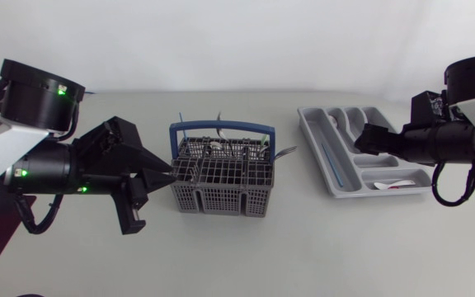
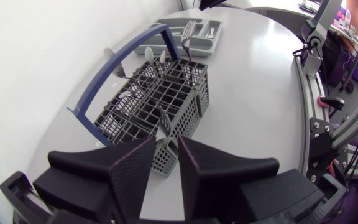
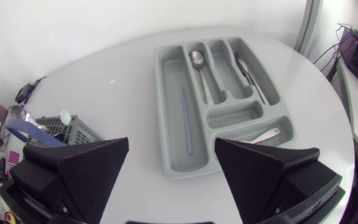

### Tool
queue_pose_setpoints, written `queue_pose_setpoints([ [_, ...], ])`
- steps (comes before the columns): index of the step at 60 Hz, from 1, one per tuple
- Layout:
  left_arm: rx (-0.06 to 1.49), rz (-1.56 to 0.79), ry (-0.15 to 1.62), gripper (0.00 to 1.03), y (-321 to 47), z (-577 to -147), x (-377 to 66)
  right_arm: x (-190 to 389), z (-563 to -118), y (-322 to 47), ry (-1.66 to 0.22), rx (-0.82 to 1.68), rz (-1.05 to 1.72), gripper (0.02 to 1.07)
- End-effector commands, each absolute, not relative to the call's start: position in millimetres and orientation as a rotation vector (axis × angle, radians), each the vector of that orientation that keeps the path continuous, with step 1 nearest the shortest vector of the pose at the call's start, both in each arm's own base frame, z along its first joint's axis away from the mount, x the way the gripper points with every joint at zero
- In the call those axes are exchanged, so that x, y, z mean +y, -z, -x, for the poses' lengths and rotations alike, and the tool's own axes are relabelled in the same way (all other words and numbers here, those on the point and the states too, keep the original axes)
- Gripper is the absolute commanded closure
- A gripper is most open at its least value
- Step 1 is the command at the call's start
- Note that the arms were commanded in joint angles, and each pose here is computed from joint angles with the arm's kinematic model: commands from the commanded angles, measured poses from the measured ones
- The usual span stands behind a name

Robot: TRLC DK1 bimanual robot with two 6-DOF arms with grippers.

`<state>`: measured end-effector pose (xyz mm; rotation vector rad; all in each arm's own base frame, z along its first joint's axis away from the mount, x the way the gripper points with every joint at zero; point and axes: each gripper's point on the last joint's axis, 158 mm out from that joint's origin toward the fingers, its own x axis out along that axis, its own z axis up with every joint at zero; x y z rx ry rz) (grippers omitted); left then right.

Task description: Unload the cutlery basket into the drawer organizer.

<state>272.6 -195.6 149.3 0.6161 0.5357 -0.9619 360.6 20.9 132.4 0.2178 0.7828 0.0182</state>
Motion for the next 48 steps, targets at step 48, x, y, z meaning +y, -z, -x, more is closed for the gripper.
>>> queue_pose_setpoints([
  [48,0.544,-0.608,0.874,0.43,-137.5,-282.7,-211.5,195.1,-269.1,-226.7,-0.811,0.628,-0.100,0.07],
])
